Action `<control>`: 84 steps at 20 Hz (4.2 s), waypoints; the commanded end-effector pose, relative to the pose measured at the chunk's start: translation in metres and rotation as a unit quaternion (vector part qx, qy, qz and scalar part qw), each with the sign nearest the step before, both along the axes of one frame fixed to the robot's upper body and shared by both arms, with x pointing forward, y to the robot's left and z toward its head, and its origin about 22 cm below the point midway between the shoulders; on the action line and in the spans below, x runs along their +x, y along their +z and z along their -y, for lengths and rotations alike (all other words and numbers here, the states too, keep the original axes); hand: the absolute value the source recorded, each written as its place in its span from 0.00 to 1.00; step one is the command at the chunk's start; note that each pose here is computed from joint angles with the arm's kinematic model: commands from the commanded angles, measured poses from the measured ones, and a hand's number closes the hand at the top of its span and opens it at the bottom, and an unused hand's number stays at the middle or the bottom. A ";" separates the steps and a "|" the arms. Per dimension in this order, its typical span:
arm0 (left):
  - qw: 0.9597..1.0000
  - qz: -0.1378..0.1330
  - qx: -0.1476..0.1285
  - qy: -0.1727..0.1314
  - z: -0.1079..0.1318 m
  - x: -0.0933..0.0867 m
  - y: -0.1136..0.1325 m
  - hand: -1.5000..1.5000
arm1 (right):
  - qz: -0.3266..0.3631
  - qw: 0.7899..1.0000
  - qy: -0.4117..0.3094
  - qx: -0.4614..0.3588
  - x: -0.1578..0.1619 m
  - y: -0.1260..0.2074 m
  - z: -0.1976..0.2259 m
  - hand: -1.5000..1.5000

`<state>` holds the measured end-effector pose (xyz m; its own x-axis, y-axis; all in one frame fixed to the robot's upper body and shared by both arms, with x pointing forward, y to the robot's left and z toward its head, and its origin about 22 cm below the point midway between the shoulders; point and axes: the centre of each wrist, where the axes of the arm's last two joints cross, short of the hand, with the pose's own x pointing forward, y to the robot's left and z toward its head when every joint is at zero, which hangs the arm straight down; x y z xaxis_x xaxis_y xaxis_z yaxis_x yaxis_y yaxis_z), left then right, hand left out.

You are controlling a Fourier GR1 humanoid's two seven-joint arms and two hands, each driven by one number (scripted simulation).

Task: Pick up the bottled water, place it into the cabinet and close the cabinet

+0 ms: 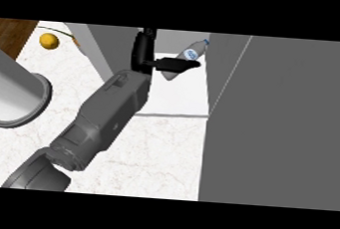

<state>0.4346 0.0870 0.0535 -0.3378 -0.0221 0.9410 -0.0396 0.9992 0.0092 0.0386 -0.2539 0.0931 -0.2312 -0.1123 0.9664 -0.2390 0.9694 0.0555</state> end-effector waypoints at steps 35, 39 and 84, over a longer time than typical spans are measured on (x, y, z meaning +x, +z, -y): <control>0.969 -0.020 -0.153 -0.195 -0.059 -0.198 -0.037 1.00 | -0.006 0.980 0.169 -0.108 -0.008 0.038 -0.010 1.00; 0.977 -0.002 -0.151 -0.152 -0.083 -0.200 -0.045 0.00 | 0.019 0.966 0.232 -0.113 -0.011 0.054 -0.021 1.00; 0.968 -0.009 -0.179 -0.179 -0.243 -0.274 0.005 0.00 | 0.019 0.908 0.414 -0.062 0.018 0.039 -0.085 1.00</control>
